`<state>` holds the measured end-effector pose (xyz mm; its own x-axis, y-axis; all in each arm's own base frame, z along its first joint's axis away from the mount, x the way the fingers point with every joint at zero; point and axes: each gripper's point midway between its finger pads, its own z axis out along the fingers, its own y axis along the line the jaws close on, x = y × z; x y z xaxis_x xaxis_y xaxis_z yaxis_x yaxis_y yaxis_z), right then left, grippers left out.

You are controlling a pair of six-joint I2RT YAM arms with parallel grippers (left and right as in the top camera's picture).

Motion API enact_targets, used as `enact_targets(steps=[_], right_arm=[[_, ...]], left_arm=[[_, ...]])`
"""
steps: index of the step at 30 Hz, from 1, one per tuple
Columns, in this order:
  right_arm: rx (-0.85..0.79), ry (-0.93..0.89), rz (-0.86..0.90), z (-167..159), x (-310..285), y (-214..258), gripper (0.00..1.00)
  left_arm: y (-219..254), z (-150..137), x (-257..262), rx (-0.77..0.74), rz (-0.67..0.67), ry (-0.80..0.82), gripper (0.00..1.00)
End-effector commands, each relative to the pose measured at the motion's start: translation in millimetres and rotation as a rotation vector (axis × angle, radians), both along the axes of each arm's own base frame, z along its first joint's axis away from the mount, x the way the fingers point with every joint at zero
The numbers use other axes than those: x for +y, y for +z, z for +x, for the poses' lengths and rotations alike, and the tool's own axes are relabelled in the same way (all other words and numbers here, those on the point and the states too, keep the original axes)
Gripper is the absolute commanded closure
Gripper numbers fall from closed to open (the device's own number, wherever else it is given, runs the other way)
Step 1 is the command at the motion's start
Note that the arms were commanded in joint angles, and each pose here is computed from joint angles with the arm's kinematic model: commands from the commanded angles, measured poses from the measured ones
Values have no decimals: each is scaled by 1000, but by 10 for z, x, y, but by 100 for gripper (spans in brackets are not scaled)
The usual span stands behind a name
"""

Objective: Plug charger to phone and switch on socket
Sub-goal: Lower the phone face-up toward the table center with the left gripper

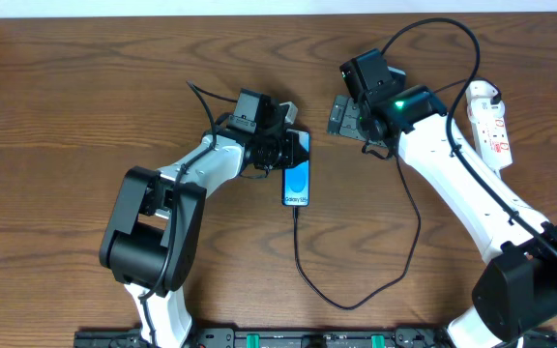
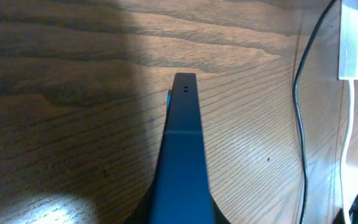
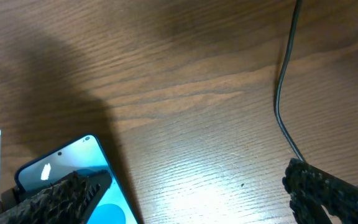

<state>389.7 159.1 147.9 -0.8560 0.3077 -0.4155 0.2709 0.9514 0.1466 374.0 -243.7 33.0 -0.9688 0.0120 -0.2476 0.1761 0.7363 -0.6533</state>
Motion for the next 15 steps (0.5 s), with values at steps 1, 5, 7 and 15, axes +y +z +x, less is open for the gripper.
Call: enact_targets(steps=[1,5,7,15], right_arm=[[-34,-37,10,3,-4,121,1],[-34,-37,10,2,-5,121,1],[-31,-37,9,-4,-8,118,1],[-27,-37,7,-12,-12,114,1]], left_arm=[[-27,-23,-37,63,-30,28,93],[-93,-83,-69,116,-53,27,93],[-133,-97,-64,128,-49,28,92],[-188,-121,-54,154,-43,37,93]])
